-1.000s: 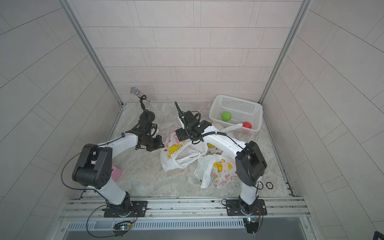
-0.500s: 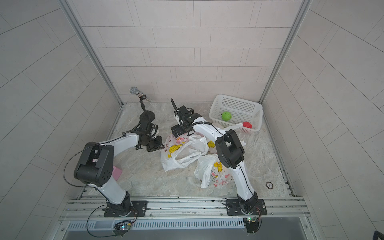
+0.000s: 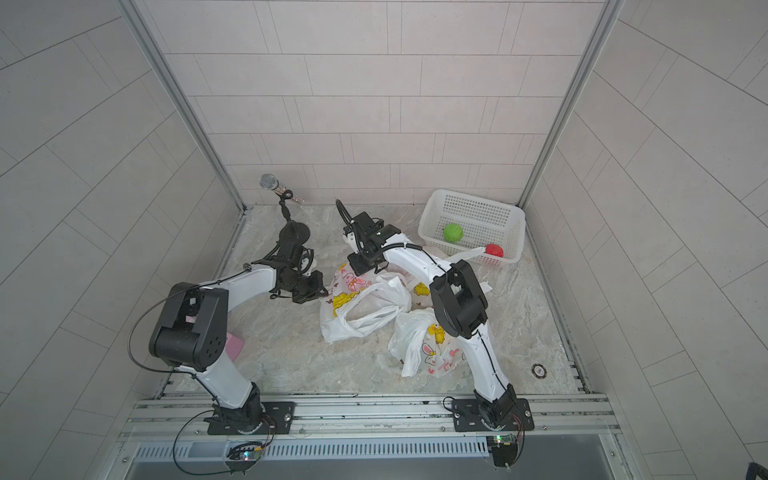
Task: Untie the knot of a plastic bag & take out the apple
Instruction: Adjust the plastic bag at the center of the board.
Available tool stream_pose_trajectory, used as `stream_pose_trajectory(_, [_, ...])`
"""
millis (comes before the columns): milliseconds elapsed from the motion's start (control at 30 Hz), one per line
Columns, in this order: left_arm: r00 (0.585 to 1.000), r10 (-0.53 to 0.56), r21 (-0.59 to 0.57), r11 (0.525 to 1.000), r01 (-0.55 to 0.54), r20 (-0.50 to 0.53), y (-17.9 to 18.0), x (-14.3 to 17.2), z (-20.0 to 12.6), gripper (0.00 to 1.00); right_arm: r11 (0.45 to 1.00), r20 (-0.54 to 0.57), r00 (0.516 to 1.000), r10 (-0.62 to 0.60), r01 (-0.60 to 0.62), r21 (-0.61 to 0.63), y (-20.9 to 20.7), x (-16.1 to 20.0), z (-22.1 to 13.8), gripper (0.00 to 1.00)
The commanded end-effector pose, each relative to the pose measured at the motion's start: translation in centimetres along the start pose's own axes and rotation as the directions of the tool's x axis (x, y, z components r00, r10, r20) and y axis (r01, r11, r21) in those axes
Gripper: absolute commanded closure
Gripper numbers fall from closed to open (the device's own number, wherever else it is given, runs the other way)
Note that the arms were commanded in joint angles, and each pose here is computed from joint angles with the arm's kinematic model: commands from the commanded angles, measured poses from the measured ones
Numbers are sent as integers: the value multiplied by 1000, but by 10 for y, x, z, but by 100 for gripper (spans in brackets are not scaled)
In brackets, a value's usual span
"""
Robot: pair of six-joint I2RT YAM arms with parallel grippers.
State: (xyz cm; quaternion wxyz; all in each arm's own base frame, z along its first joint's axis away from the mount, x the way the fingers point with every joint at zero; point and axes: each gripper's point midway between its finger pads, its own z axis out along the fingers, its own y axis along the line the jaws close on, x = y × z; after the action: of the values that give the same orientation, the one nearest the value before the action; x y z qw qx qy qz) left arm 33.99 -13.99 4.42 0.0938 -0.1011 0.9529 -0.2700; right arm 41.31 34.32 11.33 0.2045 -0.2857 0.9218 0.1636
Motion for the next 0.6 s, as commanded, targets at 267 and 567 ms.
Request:
stream_pose_trajectory(267, [1000, 9, 5, 1000, -9, 25, -5, -7, -13, 98, 995, 156, 984, -88, 95, -40, 48, -10, -103, 100])
stream_pose_trajectory(567, [999, 0, 13, 1000, -1, 36, -5, -9, -18, 98, 997, 262, 963, -55, 68, -41, 56, 14, -121, 100])
